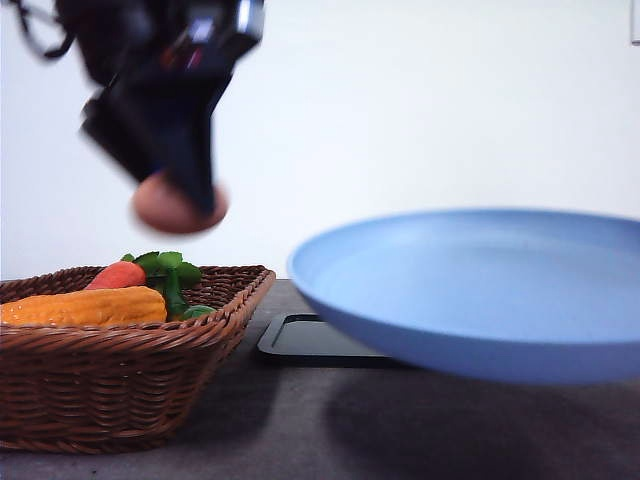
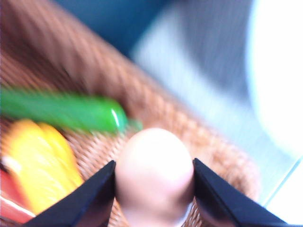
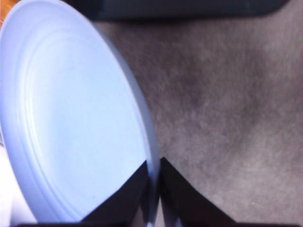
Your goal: Transfer egg from basket to plate and serve
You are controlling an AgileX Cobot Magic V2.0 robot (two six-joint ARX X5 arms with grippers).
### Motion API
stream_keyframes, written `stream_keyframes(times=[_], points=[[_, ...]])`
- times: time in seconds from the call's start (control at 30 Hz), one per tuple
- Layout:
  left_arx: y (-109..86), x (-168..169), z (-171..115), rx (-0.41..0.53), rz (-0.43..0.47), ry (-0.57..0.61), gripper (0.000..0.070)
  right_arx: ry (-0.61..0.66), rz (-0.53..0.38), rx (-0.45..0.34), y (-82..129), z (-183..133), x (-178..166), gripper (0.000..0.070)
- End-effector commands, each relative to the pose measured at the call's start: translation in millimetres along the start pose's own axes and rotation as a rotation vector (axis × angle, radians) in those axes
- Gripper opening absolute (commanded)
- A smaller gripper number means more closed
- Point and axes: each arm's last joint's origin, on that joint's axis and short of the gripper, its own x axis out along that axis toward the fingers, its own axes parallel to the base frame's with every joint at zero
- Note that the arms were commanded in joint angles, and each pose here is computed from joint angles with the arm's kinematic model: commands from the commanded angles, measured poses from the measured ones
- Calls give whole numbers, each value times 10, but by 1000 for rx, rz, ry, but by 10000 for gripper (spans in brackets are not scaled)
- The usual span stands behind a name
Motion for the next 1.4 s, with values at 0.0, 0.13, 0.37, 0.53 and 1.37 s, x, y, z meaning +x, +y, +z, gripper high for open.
stream_keyframes(times=[0.0,0.13,0.37,0.53,1.37], points=[[-46,-100,155,-23,-7,-60,154,20,33,16,28,88,20,0],[-151,-259,346,-49,-46,-190,155,88,84,38,18,220,123,0],[-521,-154,445,71,-109,-208,155,123,101,-1,123,457,189,0],[-711,99,511,135,-105,-160,156,108,113,-47,233,554,152,0],[-874,341,604,138,-39,-109,375,155,84,-31,200,569,231,0]])
